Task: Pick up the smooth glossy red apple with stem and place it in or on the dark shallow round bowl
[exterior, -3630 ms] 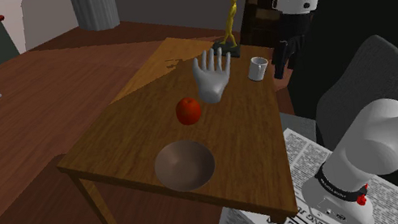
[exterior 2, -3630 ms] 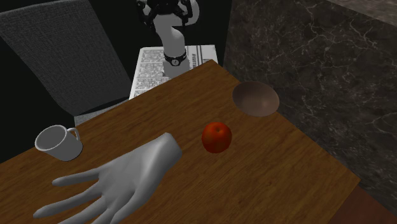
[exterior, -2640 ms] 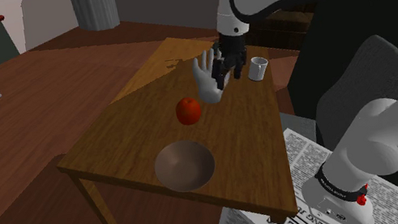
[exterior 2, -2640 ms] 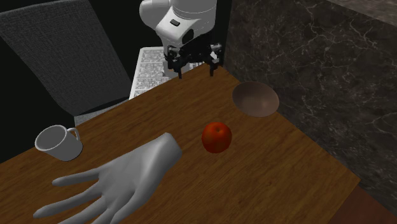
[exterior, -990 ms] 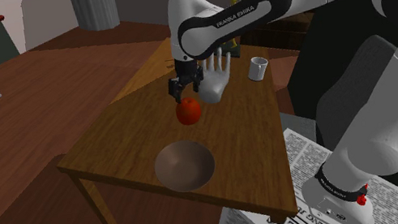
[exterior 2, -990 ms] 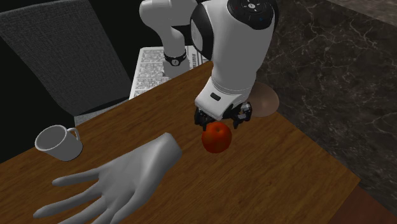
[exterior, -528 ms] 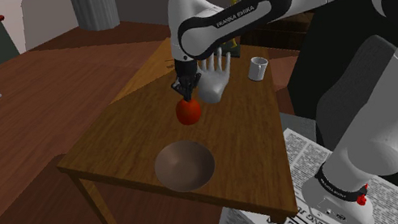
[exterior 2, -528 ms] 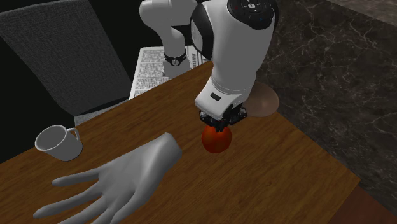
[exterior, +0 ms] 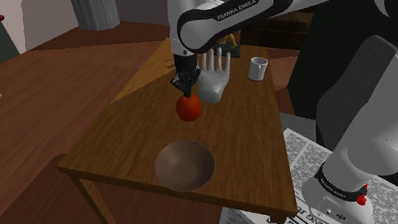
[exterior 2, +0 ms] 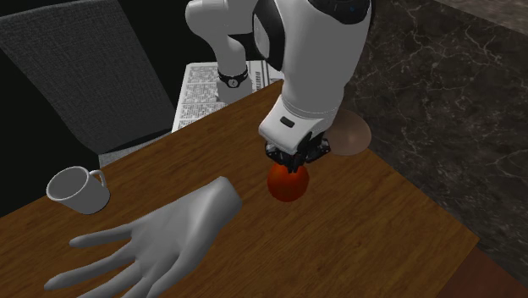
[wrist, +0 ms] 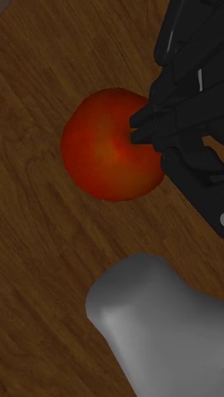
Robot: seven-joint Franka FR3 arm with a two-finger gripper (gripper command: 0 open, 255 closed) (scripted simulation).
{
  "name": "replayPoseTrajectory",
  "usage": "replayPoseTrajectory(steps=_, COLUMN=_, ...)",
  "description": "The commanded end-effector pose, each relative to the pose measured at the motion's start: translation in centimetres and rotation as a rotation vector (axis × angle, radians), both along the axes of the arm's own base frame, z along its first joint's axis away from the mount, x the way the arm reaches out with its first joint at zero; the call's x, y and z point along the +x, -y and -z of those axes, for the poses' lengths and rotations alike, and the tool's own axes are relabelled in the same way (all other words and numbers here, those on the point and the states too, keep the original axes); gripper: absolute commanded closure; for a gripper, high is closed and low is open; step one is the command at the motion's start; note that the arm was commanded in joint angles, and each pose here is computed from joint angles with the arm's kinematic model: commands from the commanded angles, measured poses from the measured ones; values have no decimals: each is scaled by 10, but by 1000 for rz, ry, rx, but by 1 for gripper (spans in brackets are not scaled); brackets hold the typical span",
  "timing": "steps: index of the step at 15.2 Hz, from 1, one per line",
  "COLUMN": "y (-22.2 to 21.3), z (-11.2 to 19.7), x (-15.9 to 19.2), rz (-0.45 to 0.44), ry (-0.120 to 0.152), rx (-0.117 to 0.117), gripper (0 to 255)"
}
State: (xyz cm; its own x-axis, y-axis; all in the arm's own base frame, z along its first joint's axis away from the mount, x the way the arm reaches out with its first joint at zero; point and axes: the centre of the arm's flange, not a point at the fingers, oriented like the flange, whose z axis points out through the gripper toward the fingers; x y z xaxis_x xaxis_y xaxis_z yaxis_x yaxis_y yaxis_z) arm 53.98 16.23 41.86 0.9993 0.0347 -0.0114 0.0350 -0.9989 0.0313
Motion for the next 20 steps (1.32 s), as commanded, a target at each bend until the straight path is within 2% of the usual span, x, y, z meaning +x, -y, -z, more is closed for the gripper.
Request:
replayPoseTrajectory(steps=1, y=0, z=-10, x=-2, rz=0, ry=0, rx=0, gripper=255)
replayPoseTrajectory(steps=20, y=0, z=-105, x=-2, rz=0, ry=0, rx=0, gripper=255)
